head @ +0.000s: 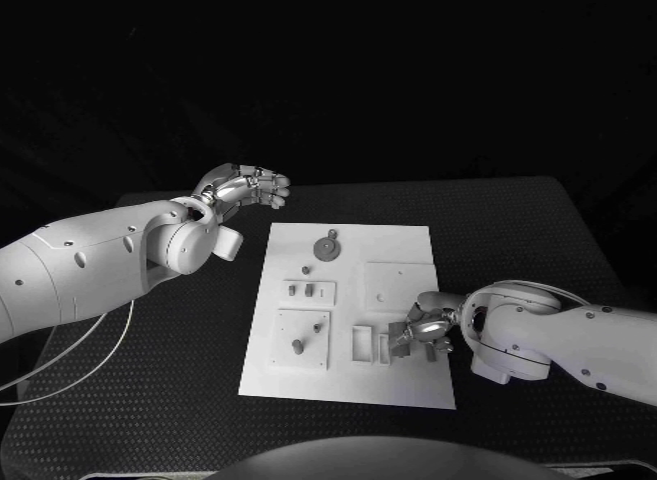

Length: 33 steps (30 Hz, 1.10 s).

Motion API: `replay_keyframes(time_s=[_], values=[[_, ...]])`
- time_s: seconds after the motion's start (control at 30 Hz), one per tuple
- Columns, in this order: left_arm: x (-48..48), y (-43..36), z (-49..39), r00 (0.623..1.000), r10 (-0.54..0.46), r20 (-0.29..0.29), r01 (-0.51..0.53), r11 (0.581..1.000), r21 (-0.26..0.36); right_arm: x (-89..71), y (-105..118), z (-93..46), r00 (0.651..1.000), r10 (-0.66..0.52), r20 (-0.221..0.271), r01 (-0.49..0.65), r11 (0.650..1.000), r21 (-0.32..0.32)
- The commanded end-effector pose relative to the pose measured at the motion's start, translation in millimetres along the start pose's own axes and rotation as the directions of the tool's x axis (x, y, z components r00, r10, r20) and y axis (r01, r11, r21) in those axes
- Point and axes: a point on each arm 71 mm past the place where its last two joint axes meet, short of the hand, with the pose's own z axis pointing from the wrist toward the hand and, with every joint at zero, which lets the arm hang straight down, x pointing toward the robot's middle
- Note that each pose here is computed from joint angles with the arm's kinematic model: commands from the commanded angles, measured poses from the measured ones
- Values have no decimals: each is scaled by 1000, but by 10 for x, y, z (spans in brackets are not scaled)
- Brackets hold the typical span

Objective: Assemble the parts on the task board

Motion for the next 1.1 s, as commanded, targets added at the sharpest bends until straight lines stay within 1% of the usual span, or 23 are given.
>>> replay_keyframes(time_s=[0.03,0.17,0.3,0.4,0.7,0.83,0.97,1.1], values=[[19,-13,6,1000,-10,-13,10,1000,8,-31,18,-26,999,36,23,-36,999,-5],[19,-12,6,1000,-10,-13,10,1000,7,-79,31,-67,998,48,34,-47,999,-13],[17,-11,4,1000,-9,-12,9,1000,7,-111,68,-100,997,74,27,-73,997,-20],[22,-11,6,1000,-10,-14,10,1000,6,-118,95,-99,995,98,9,-98,995,-14],[20,-12,2,1000,-10,-15,10,1000,3,-69,239,-24,983,170,-76,-168,985,29],[33,-15,5,1000,-11,-18,11,1000,3,-38,295,16,979,168,-114,-166,986,33],[37,-16,5,1000,-12,-20,12,1000,2,-15,357,54,979,164,-123,-162,986,32],[40,-17,5,1000,-12,-21,12,1000,2,-1,368,68,979,153,-135,-150,988,30]])
